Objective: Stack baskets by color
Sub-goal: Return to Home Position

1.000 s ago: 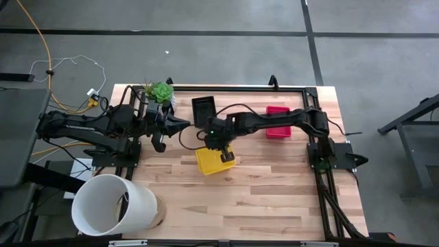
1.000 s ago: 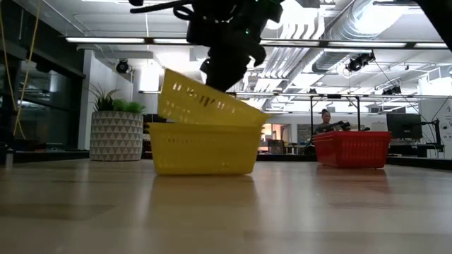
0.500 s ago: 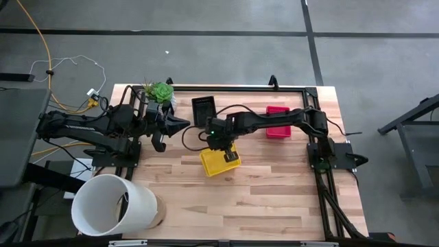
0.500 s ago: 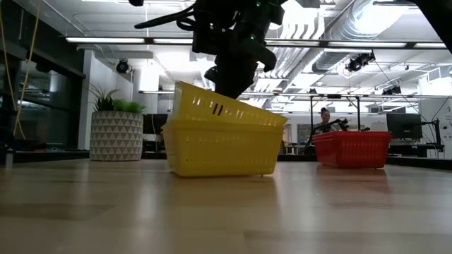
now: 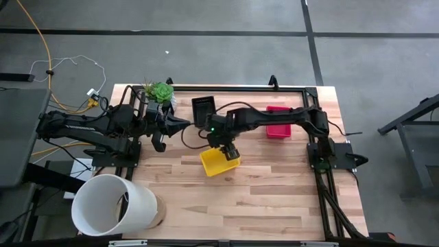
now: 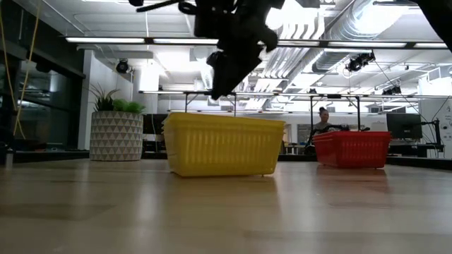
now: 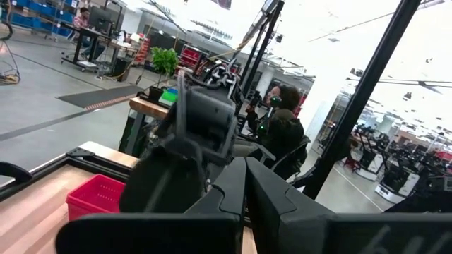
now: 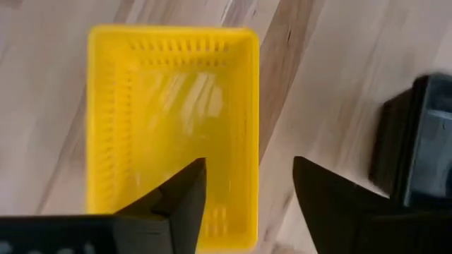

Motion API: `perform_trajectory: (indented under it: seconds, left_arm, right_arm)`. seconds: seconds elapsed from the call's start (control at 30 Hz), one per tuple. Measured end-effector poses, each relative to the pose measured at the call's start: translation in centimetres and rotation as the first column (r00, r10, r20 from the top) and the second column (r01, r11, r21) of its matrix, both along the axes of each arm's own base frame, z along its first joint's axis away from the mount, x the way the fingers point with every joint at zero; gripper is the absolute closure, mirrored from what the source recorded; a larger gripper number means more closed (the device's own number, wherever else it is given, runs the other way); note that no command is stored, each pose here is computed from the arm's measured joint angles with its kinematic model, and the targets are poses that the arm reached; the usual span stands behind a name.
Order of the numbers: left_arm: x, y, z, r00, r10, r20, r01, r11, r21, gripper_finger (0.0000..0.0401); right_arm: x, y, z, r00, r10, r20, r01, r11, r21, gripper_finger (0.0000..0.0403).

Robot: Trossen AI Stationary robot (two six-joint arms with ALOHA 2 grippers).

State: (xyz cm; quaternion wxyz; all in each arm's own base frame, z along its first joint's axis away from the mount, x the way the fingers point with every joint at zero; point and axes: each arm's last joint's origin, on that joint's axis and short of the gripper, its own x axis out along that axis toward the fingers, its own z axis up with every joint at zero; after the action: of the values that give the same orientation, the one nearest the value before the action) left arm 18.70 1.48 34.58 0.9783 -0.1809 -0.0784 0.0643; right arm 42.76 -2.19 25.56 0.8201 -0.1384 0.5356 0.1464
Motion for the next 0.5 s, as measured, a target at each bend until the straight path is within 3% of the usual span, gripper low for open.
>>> perform_trajectory:
  seconds: [0.13, 0.27, 0.37, 0.5]
  left_arm:
    - [0.0, 0.0, 0.0, 1.0, 0.0, 0.0, 0.0, 1.0, 0.0, 0.0401]
    - [0.0, 0.0, 0.0, 1.0, 0.0, -0.005, 0.0, 1.0, 0.0, 0.0401]
    - [0.0, 0.0, 0.0, 1.0, 0.0, -0.005, 0.0, 1.0, 0.0, 0.0401]
    - [0.0, 0.0, -0.1, 1.0, 0.002, -0.009, -0.002, 1.0, 0.022, 0.0401]
  right_arm:
    - [-1.7, -1.1, 0.5, 0.992, -0.039, -0.122, 0.045, 0.998, 0.044, 0.0197]
    - [-4.5, -2.1, -0.1, 0.974, -0.062, -0.218, 0.091, 0.988, 0.126, 0.0215]
    - [-7.0, -2.2, -0.7, 0.964, -0.109, -0.241, 0.148, 0.977, 0.152, 0.0244]
    - [-10.4, -1.7, -1.1, 0.963, -0.209, -0.171, 0.243, 0.946, 0.215, 0.0305]
